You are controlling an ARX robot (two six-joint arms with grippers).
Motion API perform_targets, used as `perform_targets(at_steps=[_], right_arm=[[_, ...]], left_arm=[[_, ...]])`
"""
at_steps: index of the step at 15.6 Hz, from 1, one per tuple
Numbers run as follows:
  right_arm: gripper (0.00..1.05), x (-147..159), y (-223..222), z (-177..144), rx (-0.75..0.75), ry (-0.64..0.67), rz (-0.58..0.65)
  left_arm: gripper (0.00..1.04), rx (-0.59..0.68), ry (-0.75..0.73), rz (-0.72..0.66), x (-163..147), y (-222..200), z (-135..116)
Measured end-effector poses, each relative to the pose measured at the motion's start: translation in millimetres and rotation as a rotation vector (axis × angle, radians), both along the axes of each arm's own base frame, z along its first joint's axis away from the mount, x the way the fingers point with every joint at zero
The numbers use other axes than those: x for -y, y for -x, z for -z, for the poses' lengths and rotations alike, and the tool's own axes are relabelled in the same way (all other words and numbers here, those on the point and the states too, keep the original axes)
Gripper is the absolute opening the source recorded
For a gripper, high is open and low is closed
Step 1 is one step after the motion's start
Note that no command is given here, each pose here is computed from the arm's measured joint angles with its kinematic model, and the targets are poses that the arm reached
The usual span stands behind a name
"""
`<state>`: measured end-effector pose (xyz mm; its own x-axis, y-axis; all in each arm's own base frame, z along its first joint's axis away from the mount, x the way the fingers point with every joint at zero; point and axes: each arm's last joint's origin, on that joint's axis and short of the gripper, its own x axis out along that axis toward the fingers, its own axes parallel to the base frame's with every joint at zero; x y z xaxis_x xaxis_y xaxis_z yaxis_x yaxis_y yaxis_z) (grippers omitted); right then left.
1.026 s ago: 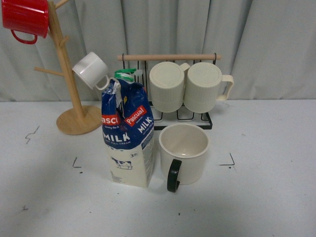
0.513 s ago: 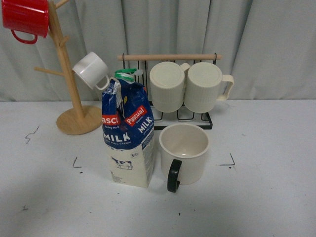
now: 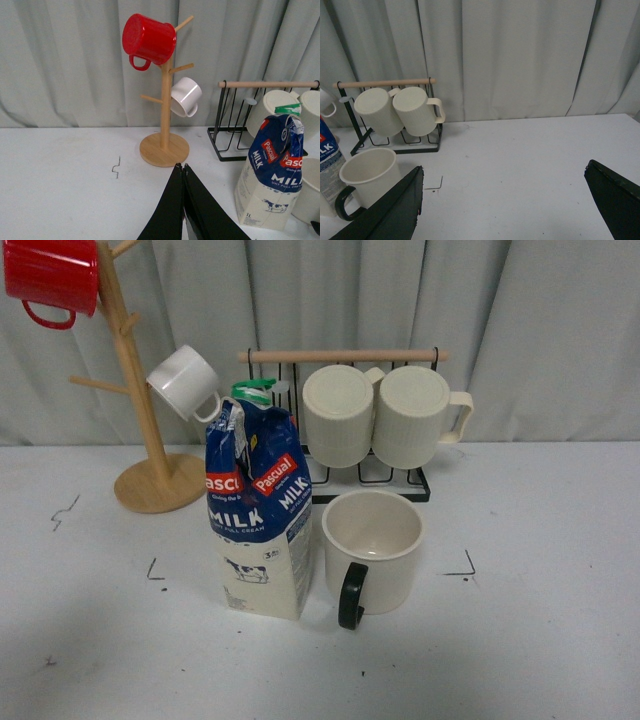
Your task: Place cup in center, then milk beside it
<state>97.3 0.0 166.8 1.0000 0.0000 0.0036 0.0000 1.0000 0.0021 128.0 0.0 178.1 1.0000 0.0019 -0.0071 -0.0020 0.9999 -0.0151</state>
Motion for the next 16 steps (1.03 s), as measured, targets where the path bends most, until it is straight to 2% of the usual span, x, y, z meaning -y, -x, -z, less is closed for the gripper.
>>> perform_targets(at_steps=[4,9,11,13,14,16], right_arm=[[0.98,0.0,0.0,0.0,0.000,0.000,0.000],[0.98,0.0,0.0,0.0,0.000,0.000,0.000],[0.98,0.0,0.0,0.0,0.000,0.000,0.000],[0.98,0.0,0.0,0.0,0.000,0.000,0.000],[0.98,0.0,0.0,0.0,0.000,0.000,0.000],[0.98,0.0,0.0,0.0,0.000,0.000,0.000]], left_arm=[[0.02,0.027,0.000,0.002,0.0,12.2,7.0],[0.02,-0.013,0.000,0.000,0.0,23.8,11.5],[0.02,0.030,-0.001,0.000,0.0,30.9,8.2],[0.02,0.004,0.000,0.002,0.0,30.6,12.0],[0.10,0.006,0.000,0.002,0.0,30.6,11.8],[0.34,0.008,0.000,0.002,0.0,30.6,11.7]])
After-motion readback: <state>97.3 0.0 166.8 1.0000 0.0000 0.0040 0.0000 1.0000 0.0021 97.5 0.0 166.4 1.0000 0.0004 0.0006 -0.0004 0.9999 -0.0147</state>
